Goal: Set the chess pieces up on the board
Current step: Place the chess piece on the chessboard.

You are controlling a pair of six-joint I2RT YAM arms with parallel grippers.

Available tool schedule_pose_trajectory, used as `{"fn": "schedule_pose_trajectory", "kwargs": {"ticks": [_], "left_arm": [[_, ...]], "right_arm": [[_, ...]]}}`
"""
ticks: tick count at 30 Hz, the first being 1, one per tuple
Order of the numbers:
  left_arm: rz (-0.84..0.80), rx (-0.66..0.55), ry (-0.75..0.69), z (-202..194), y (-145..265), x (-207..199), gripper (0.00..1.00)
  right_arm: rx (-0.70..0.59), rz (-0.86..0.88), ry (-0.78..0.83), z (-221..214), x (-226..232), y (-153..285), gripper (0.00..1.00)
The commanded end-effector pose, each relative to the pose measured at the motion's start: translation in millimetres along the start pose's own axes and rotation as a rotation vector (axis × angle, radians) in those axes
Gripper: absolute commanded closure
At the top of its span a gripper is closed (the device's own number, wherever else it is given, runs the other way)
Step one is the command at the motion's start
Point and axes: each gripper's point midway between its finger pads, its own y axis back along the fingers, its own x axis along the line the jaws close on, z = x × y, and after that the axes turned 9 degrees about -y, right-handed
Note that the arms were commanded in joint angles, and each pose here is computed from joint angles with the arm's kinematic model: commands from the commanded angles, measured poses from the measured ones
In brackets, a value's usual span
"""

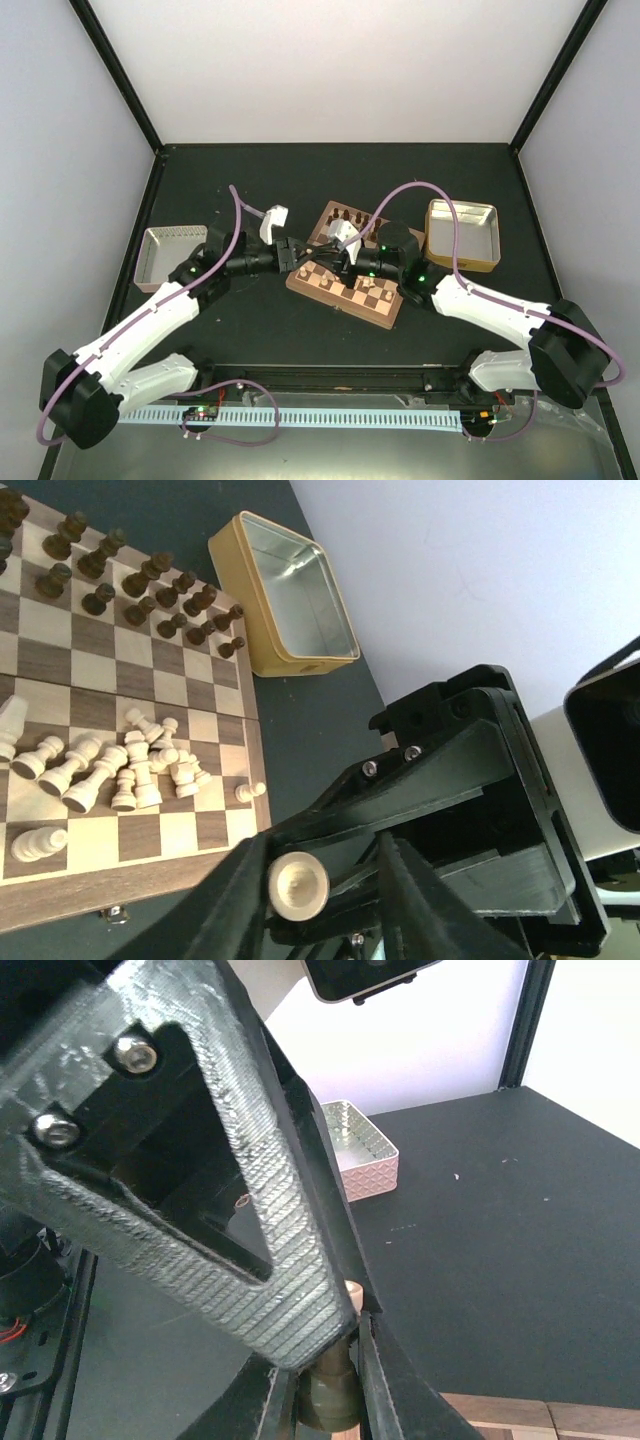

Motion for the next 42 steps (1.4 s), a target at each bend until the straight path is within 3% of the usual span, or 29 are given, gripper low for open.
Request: {"fn": "schedule_pose_trajectory", "kwargs": {"ticks": [1, 4, 10, 12, 16, 21, 24, 30, 35, 42], "left_arm": [[-0.047, 0.023, -0.014, 5.5, 0.3, -12.6, 0.72], [-0.039, 0.032, -0.018, 3.4, -0.5, -9.9, 0.82], [-0.026, 0.042, -0.033, 0.9, -2.3, -5.7, 0.92], [-0.013, 0.039, -0.045, 1.3, -2.0, -3.7, 0.93], [0.055, 0.004, -0.092, 7.7, 3.0, 4.2, 0.93], [0.156, -0.042, -0.148, 16.0, 9.2, 17.9, 0.92], [0.185, -0.043, -0.167, 16.4, 6.9, 23.0, 0.91], [0.217, 0.003, -0.194, 4.4, -13.0, 22.0, 0.9], [0.235, 0.046, -0.236, -15.8, -43.1, 12.2, 0.9], [0.24, 0.134, -0.314, -63.4, -100.0, -3.0, 0.91]], "right_arm": [[-0.049, 0.003, 0.036, 13.6, 1.2, 0.9, 0.86], [-0.041, -0.011, 0.024, 11.2, -2.5, -1.3, 0.86], [-0.039, -0.044, 0.005, 11.7, -9.0, -2.9, 0.84], [-0.037, -0.07, -0.021, 11.4, -13.6, -2.0, 0.76], [0.012, -0.125, -0.089, 2.5, -21.6, 1.3, 0.51], [-0.016, -0.19, -0.171, -1.4, -22.6, 23.7, 0.4], [-0.075, -0.323, -0.232, 2.7, -35.8, 49.7, 0.39], [-0.196, -0.852, -0.452, 5.2, -94.9, 130.7, 0.35], [-0.287, -1.172, -0.612, -1.8, -113.9, 192.7, 0.33], [-0.426, -1.221, -0.709, -2.4, -109.8, 225.5, 0.32]]}}
